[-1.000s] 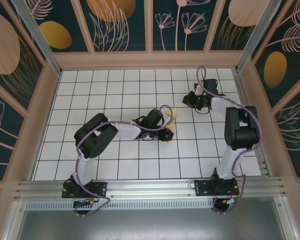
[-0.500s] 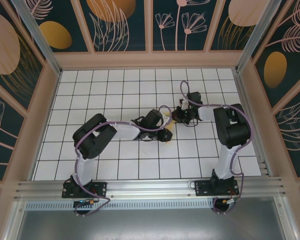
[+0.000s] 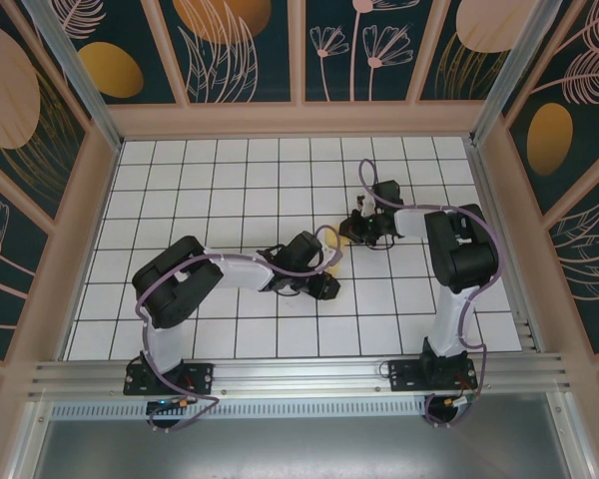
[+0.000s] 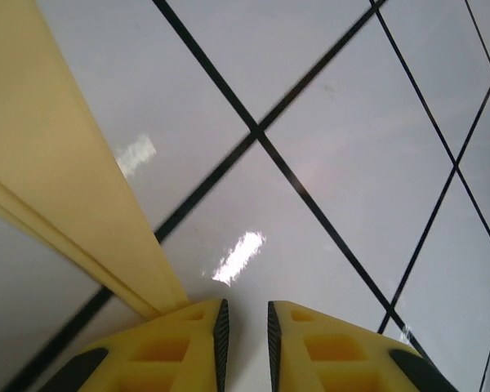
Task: Fold a paper plane with a square sheet of paper (fold left side to right side)
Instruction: Fold the wing for the fifth time at the center of the table, then turn over the paper plane at the center of the table.
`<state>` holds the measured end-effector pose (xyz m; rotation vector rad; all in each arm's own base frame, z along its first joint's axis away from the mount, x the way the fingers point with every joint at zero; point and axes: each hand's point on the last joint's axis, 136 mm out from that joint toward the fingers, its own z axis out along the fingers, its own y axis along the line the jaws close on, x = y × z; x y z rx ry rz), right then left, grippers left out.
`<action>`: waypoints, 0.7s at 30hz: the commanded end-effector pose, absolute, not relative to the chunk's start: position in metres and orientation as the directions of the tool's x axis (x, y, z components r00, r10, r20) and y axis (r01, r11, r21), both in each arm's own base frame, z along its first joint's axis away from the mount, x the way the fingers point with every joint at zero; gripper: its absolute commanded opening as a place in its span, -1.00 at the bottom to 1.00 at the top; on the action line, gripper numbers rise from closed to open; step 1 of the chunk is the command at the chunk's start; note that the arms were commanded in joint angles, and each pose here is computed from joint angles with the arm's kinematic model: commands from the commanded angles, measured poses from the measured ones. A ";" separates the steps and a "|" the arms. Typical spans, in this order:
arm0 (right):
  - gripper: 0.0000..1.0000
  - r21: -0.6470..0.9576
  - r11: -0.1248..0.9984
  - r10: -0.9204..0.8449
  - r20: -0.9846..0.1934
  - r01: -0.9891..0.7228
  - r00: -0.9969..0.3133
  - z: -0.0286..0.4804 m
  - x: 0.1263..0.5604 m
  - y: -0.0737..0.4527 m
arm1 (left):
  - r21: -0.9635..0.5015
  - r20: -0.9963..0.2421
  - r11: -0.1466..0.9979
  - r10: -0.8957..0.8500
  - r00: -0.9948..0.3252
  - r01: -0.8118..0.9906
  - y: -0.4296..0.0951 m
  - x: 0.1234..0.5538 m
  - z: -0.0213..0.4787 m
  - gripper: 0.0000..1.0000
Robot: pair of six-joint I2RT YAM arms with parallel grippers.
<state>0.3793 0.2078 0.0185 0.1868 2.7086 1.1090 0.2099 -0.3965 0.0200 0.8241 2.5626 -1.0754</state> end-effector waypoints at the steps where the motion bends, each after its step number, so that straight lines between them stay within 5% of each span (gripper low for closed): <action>1: -0.91 0.674 0.738 0.206 -0.177 0.034 -0.962 0.015 0.391 0.199 | -0.590 -0.341 0.582 0.449 -0.826 0.560 -0.380 0.183 0.013 -0.52; 8: -0.61 0.632 0.771 0.215 -0.366 -0.072 -0.905 0.084 0.413 0.189 | -0.526 -0.574 0.562 0.320 -0.754 0.639 -0.385 0.214 0.094 -0.54; 13: -0.37 0.571 0.818 0.248 -0.450 -0.063 -0.858 0.120 0.406 0.172 | -0.413 -0.708 0.690 0.166 -0.686 0.594 -0.360 0.251 0.134 -0.46; 21: 0.01 0.509 0.859 0.277 -0.362 0.061 -0.890 0.092 0.361 0.173 | -0.285 -0.834 0.904 -0.069 -0.547 0.320 -0.300 0.304 0.174 -0.18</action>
